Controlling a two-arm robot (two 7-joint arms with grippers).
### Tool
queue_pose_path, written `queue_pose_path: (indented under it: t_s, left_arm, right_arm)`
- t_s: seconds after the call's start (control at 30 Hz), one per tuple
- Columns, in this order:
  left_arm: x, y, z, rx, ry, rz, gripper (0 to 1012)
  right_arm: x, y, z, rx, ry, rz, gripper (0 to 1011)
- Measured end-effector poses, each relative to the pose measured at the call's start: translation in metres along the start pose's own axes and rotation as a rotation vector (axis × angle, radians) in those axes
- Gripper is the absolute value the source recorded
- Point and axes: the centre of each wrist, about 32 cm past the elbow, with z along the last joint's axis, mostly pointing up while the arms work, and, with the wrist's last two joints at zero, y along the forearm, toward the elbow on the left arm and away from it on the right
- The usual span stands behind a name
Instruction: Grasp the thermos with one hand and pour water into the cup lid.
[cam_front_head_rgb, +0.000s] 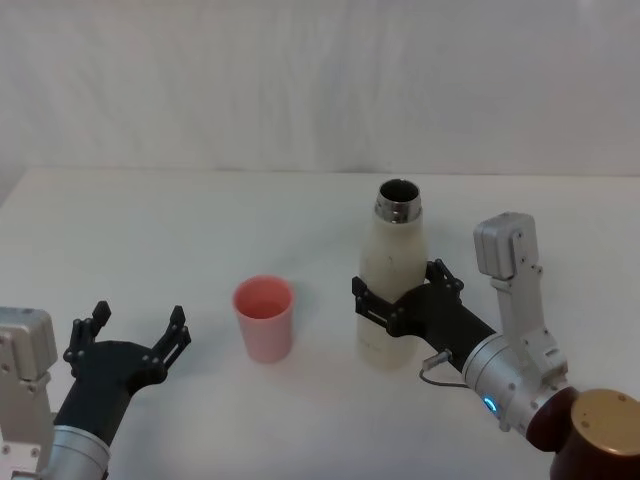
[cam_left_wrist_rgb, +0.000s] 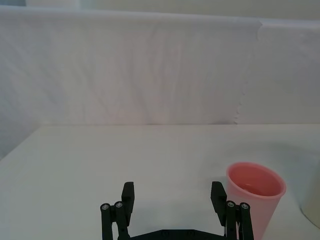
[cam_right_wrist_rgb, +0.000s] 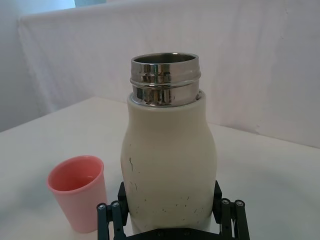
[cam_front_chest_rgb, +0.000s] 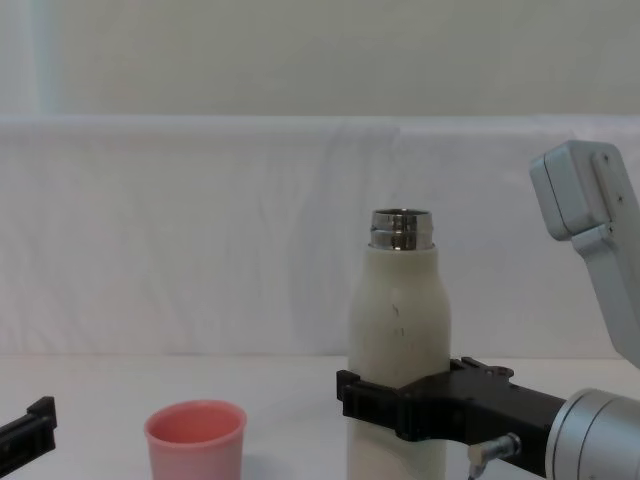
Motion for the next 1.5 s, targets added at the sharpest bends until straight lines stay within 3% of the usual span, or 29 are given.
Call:
queue_pose_path:
  t_s: [0.73,0.97,1.23,1.5]
  left_arm:
    - [0.0,0.0,0.0,0.0,0.0,0.0,1001]
    - [0.0,0.0,0.0,0.0,0.0,0.0,1001]
    - [0.0,0.0,0.0,0.0,0.0,0.0,1001]
    - [0.0,0.0,0.0,0.0,0.0,0.0,1001]
  right_arm:
    - [-0.0004,-0.001,0.0,0.002,-0.001,0.0,952]
    - [-0.0014,-0.004,0.004,0.017,-0.026,-0.007,951]
    - [-0.0004,-0.01,0.012,0.024,-0.11,-0.029,952]
    - [0.0021,-0.015,0.026,0.012,-0.27,-0.046,951]
